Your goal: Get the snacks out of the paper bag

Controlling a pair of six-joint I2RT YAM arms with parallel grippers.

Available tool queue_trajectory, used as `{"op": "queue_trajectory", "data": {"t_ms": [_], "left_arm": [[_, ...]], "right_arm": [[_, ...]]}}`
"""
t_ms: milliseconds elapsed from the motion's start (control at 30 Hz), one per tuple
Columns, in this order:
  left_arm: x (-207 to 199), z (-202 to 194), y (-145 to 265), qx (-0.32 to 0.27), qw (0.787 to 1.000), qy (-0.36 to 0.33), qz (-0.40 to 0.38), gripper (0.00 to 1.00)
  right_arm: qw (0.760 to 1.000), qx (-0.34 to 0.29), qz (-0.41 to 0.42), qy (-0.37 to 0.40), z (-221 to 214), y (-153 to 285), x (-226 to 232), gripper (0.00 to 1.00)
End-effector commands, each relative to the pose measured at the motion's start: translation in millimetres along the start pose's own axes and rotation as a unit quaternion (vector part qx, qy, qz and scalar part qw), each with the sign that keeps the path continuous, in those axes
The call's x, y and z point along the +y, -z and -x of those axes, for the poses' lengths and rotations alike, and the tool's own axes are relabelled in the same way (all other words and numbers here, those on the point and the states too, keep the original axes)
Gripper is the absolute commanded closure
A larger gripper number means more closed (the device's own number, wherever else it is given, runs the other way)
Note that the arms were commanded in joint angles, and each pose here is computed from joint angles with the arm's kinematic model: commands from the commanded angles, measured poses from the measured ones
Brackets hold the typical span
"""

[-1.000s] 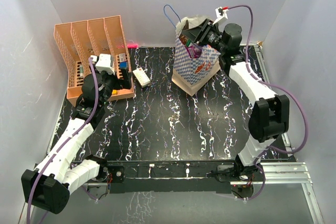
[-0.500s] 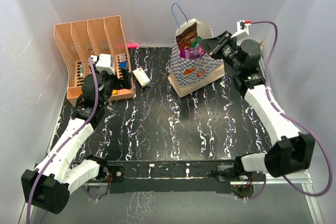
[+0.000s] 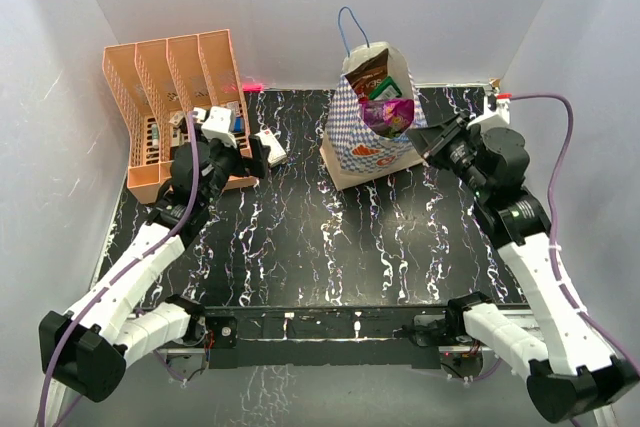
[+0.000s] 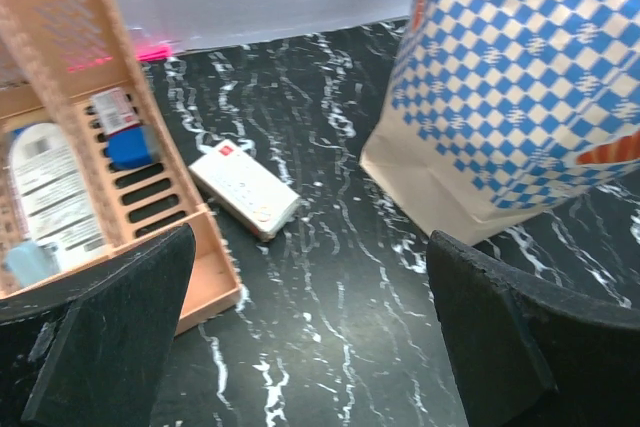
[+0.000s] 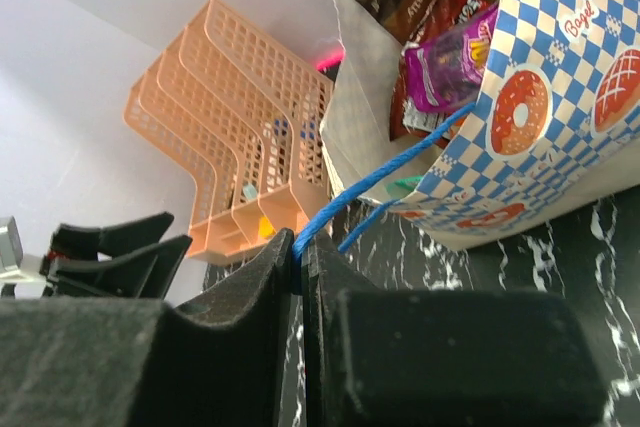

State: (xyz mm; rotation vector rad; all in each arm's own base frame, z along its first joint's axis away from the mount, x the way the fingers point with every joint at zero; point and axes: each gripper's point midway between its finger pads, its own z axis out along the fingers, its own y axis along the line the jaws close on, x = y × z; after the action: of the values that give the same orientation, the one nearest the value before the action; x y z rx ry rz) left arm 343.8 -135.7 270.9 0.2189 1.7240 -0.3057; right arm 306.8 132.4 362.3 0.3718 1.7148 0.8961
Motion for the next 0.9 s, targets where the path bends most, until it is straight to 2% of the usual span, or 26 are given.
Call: {"op": "queue_trajectory", "data": {"t_ms": [0,167,400,633,733,867], "left_arm": [[-28.3,17.2,2.1,-0.013,0.999,0.025,-0.041,0.02],[-61.2,45.1,8.7,0.005,0.985,0.142,-0.099,0.02],[-110.1,75.9,-8.7,0.022,0.934,0.296,-0.198,0.03],[-152.1,81.8,-72.5,0.049,0.909,0.344,-0.229,0.08],[-167.2,82.1,-100.9,0.046,0.908,0.352,-0.223,0.10],[-182.0,69.9,-142.3,0.060,0.905,0.365,-0.210,0.20]], "right_arm": [[0.998,-0.043,0.006,0.044,18.0,47.1,22.8,0.89],[0.994,-0.065,-0.023,0.089,26.1,92.2,24.2,0.89],[0.987,-0.085,-0.028,0.133,33.0,141.5,22.3,0.88],[0.983,-0.104,-0.002,0.151,40.4,173.2,25.6,0.89],[0.985,-0.110,0.001,0.136,38.7,177.7,22.2,0.89],[0.985,-0.131,0.010,0.114,39.2,180.9,19.5,0.89]]}}
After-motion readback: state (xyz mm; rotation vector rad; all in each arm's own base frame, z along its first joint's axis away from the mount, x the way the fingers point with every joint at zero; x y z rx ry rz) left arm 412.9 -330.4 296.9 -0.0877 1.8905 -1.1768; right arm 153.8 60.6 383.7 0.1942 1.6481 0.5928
